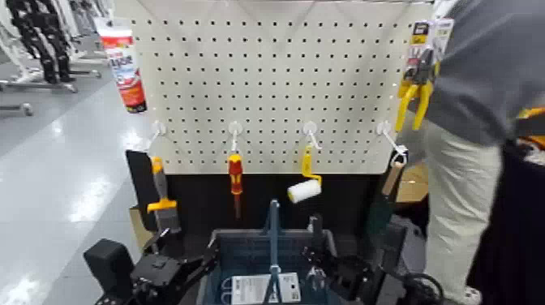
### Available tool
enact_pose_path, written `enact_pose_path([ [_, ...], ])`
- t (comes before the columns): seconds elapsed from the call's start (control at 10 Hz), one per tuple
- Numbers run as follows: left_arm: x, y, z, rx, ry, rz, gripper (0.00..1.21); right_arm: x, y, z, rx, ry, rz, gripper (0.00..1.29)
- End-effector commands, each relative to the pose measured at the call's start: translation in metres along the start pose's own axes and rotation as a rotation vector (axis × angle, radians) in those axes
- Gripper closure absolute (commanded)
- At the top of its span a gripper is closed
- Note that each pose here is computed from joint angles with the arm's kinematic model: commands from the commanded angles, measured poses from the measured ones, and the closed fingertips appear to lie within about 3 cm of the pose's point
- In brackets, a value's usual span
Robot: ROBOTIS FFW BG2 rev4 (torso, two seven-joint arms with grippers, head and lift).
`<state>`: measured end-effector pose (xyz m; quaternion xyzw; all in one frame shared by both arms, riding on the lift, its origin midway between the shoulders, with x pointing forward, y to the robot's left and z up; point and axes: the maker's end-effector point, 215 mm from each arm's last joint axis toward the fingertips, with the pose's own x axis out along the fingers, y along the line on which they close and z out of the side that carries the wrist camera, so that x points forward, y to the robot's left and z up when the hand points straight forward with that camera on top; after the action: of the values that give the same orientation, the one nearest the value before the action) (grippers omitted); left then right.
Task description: Put the black wrench into the crate.
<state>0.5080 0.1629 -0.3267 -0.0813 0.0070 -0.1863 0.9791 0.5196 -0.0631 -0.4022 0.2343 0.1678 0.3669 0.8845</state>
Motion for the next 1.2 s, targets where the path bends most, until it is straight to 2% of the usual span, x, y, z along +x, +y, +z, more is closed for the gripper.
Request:
enact_pose_path([
  [0.1, 0.0, -0.001, 0.0, -0.002, 0.0, -0.002, 0.13, 0.006, -0.009, -0.015, -0.035, 0.044, -0.009, 1.24],
  [0.5, 0.001, -0.001, 0.0, -0.003, -0.001, -0.001, 0.13, 0.015, -0.015, -0.019, -0.061, 0.053, -0.007, 1.24],
  [0.8, 0.001, -0.001, 0.0, -0.003, -0.002, -0.001, 0.13, 0.017, -0.018, -0.012, -0.087, 0.046, -0.009, 1.24],
  [0.9, 0.001, -0.001, 0.0, -0.001, -0.002, -0.002, 0.13, 0.018, -0.017, -0.011, -0.071, 0.044, -0.005, 1.16],
  [1.0, 0.001, -0.001, 0.0, -0.001, -0.002, -0.002, 0.13, 0.017, -0.015, -0.01, -0.056, 0.038, 0.006, 0.66],
  [1.1, 0.001, -0.001, 0.0, -0.003, -0.002, -0.001, 0.13, 0.018, -0.009, -0.009, -0.049, 0.034, 0.032, 0.33],
  [1.2, 0.0, -0.002, 0.0, -0.003, -0.001, -0.001, 0.13, 0.02, -0.002, 0.001, -0.061, 0.019, 0.052, 0.18],
])
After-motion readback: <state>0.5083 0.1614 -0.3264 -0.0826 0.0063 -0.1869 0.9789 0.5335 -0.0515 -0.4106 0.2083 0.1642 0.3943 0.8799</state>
